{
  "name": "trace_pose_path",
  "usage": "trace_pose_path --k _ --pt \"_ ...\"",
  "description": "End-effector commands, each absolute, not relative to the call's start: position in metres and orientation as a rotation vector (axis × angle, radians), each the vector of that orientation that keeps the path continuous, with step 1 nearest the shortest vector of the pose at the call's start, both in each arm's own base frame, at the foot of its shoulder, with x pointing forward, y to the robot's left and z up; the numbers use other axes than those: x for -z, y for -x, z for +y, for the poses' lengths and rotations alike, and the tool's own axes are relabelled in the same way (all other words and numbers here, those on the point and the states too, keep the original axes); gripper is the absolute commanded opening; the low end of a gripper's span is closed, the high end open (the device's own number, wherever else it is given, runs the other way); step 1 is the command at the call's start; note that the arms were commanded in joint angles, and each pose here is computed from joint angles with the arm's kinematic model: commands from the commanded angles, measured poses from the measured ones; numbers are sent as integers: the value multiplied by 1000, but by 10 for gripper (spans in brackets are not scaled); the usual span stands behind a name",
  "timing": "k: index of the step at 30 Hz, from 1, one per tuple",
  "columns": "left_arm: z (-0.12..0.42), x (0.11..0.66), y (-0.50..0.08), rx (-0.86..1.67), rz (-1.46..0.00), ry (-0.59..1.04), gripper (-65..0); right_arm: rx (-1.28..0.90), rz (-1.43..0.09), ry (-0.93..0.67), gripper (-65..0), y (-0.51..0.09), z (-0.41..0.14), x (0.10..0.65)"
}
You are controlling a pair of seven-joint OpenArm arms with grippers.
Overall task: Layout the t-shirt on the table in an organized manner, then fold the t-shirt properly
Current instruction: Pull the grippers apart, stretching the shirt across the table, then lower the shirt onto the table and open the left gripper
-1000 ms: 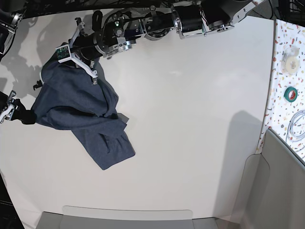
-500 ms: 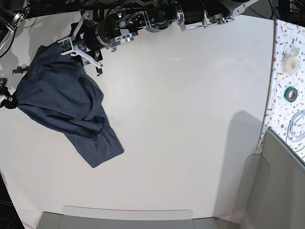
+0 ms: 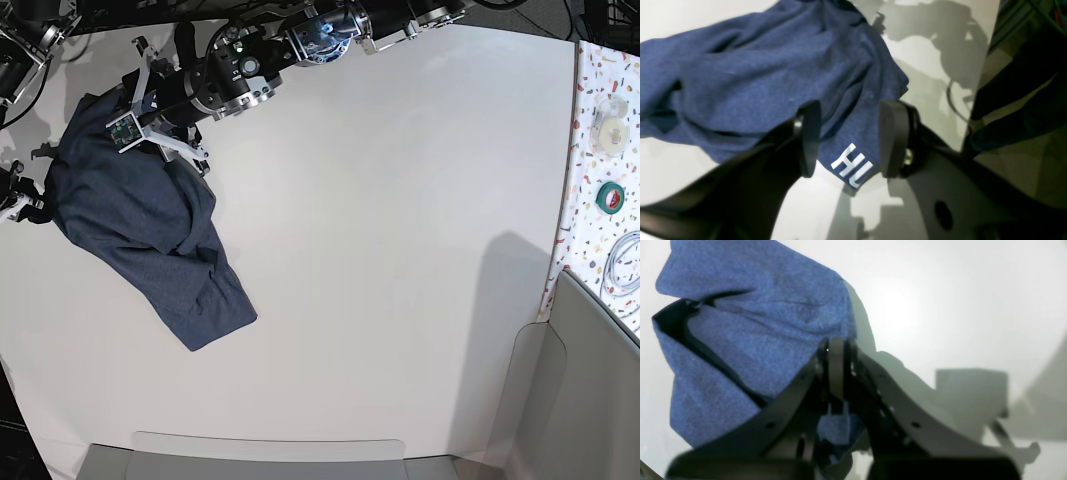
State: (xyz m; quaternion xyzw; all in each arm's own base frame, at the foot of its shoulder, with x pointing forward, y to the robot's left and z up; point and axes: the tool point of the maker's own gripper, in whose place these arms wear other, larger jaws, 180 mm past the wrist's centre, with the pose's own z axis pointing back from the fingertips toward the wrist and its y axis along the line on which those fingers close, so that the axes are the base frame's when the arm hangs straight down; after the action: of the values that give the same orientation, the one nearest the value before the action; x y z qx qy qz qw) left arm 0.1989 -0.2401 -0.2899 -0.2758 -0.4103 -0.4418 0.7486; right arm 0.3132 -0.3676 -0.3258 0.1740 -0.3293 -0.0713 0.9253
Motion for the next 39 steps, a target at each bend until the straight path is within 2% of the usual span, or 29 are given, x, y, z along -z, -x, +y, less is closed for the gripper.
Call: trace_pose_path --k 1,14,24,27,30,32,35,39 --pt "-246 278 -210 957 -956 614 -356 120 -734 -335 -650 -322 -376 305" --pt "-245 298 -294 1024 -1093 453 -337 123 -734 -357 -650 -324 -368 310" --pt "-247 288 -305 1039 -1146 453 -339 130 -729 -408 -650 -326 -349 321" --pt "-245 302 -306 1039 -1123 443 -343 130 -729 -416 -650 -327 -346 323" --pt "-245 332 -297 1079 -1078 426 -395 130 -731 -419 -650 -327 -345 323" --pt "-247 351 -287 1124 -1051 416 -477 130 -731 -419 -650 -327 -345 323" --pt "-246 358 -286 1129 -1054 418 -650 131 -740 -419 -650 -330 -345 321" --pt "-248 321 -301 1046 -1141 463 -647 137 -756 -419 -650 -335 -347 316"
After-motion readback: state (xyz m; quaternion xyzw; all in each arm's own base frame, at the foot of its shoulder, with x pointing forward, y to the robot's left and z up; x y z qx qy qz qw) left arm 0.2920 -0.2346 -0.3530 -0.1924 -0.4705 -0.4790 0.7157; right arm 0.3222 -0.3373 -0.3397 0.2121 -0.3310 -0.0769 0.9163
